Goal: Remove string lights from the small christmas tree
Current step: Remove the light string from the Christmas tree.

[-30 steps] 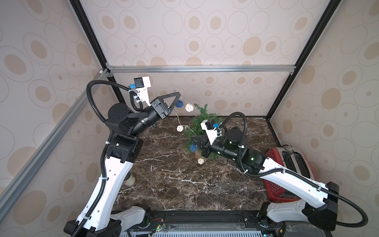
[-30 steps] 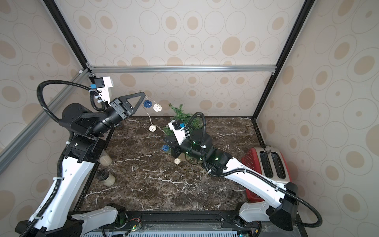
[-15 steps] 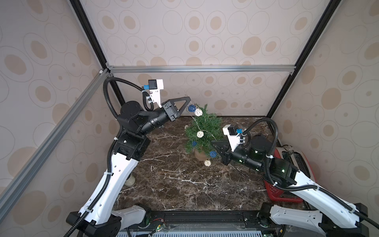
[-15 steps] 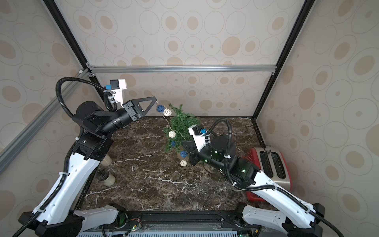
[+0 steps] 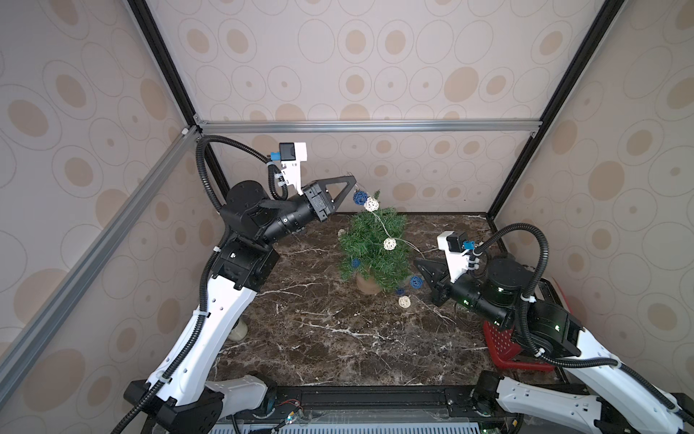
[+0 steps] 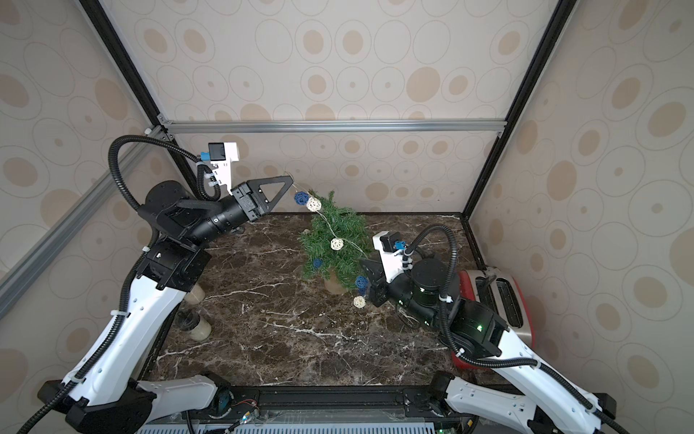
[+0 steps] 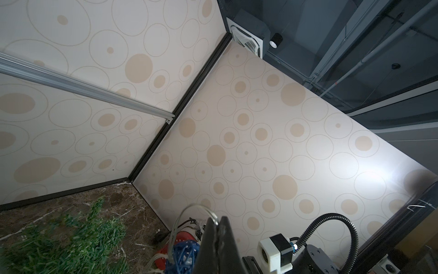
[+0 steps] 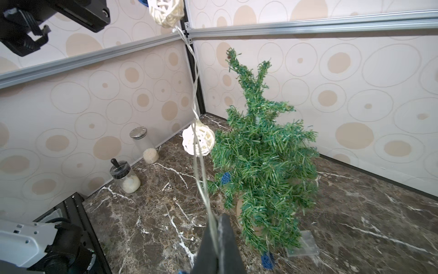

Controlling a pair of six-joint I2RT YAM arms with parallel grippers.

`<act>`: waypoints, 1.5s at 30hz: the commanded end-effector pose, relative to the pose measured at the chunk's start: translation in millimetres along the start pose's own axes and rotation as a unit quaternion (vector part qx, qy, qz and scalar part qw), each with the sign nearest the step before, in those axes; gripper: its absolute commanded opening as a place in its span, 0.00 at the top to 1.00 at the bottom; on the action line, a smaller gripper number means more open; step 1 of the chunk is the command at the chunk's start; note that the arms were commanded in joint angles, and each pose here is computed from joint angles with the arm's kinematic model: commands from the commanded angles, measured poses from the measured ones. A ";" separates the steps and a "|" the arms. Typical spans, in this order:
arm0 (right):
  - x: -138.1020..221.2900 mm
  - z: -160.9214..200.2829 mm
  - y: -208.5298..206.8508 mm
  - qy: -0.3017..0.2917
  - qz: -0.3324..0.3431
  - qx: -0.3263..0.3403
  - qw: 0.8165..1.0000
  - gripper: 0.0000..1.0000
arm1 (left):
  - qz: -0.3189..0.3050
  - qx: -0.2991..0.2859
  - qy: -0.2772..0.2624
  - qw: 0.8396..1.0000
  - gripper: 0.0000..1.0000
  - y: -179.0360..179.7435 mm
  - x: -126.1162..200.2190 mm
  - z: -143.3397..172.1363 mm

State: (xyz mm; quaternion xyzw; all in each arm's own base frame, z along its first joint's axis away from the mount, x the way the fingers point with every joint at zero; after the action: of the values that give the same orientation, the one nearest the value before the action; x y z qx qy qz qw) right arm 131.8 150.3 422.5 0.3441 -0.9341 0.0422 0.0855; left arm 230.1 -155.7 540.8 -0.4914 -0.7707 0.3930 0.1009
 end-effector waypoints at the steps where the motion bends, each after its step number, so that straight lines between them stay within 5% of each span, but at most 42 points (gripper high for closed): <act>1: 12.6 -11.7 -8.4 -0.013 0.045 0.021 0.999 1.00 | 0.021 -0.022 -0.010 0.999 1.00 -17.4 1.3 -7.7; 10: 2.2 -60.8 -24.8 -0.045 0.156 0.081 0.983 1.00 | 0.027 -0.021 -0.009 0.999 1.00 -20.4 -6.7 -11.6; 27: -28.6 -87.7 -102.4 -0.067 0.285 0.019 0.956 1.00 | 0.018 -0.035 0.004 0.999 1.00 -28.1 -32.2 -31.4; 39: -51.2 -84.0 -149.1 -0.054 0.337 -0.002 0.940 1.00 | -0.003 -0.041 0.011 0.999 1.00 -20.1 -50.5 -40.2; 45: -80.4 -79.9 -175.6 -0.071 0.314 -0.015 0.946 1.00 | -0.048 -0.079 0.002 0.996 1.00 -8.5 -62.2 -49.9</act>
State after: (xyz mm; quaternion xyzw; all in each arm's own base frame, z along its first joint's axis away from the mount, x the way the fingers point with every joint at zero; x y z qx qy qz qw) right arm 304.6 78.7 478.5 0.0122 -0.9978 0.0498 0.0413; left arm 283.1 -187.2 587.4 -0.4752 -0.7997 0.3526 0.1024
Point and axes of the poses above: each gripper's point midway between its finger pads, its own x axis back along the fingers, its own y axis along the line the jaws close on, z = x × y, the point moved 10 cm from there along x, back along the fingers, and after that the axes turned 8 degrees about x, right-handed, at the moved point
